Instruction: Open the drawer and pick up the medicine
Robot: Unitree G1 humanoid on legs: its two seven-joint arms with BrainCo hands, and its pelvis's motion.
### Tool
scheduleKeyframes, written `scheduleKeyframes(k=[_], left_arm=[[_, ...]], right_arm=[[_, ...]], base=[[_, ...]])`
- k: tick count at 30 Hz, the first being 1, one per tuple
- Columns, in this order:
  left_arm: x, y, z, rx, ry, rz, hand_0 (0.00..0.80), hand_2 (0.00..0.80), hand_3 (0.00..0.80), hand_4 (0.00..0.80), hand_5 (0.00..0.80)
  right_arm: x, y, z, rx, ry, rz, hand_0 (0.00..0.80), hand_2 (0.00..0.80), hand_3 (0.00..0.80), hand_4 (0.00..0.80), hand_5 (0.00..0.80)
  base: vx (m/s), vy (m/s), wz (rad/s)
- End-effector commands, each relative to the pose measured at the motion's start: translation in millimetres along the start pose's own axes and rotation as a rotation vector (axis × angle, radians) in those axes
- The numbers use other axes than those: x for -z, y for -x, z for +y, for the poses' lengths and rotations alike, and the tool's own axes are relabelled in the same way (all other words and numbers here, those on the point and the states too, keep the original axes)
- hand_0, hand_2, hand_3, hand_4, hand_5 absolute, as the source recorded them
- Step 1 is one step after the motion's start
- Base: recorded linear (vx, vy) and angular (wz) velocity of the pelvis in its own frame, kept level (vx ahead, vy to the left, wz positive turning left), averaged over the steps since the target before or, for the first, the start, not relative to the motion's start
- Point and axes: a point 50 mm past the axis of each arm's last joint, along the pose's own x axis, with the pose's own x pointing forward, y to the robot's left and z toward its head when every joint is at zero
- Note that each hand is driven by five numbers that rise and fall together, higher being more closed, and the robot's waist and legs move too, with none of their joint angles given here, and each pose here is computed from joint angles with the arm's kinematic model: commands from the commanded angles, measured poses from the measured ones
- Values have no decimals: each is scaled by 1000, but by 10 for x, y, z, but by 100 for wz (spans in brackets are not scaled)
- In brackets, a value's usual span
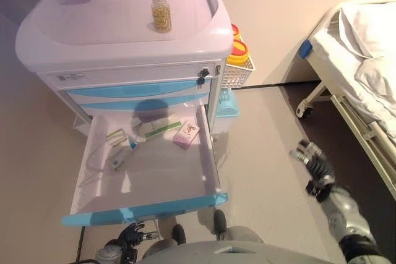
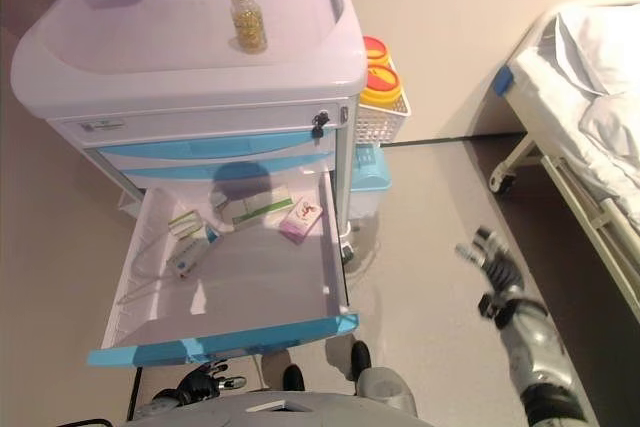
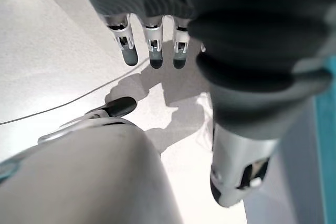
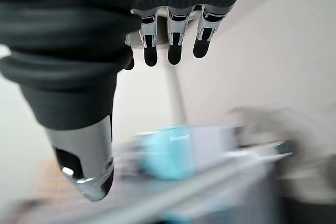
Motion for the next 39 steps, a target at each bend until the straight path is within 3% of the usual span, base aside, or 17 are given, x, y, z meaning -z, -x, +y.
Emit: scheduleKeyframes(k=[1,6,9,16,21,26,32,39], left_arm=[[-239,-64,24,-3,-39,-86,0,0,0,0,0],[-372,-100,-45,22,-56,-149,0,0,0,0,0],[-552,-125,-95,26,-60,-217,0,0,0,0,0],[-1686,-20,-97,5,-134,-576,0,0,0,0,0],[-2371,285,193,-89,-290,-728,0,0,0,0,0],[-3057,722,608,-177,-373,-797,0,0,0,0,0],[-3678,1310,1098,-310,-319,-829,0,0,0,0,0],[-4146,2339,1799,-758,-147,-927,0,0,0,0,0]], right_arm=[[78,-60,174,-70,177,-15,0,0,0,0,0],[764,168,186,-47,253,272,0,0,0,0,0],[857,216,184,-40,264,315,0,0,0,0,0],[222,-138,288,-147,437,71,0,0,0,0,0],[-168,-245,318,-160,491,-67,0,0,0,0,0],[-291,-219,251,-166,505,-120,0,0,0,0,0],[-261,-157,129,-158,541,-123,0,0,0,0,0],[-213,-112,68,-153,582,-119,0,0,0,0,0]], base=[[11,-1,-8],[20,24,-1],[6,90,0],[-159,121,-2],[-68,37,-8],[5,32,-8],[33,60,-6],[24,61,-7]])
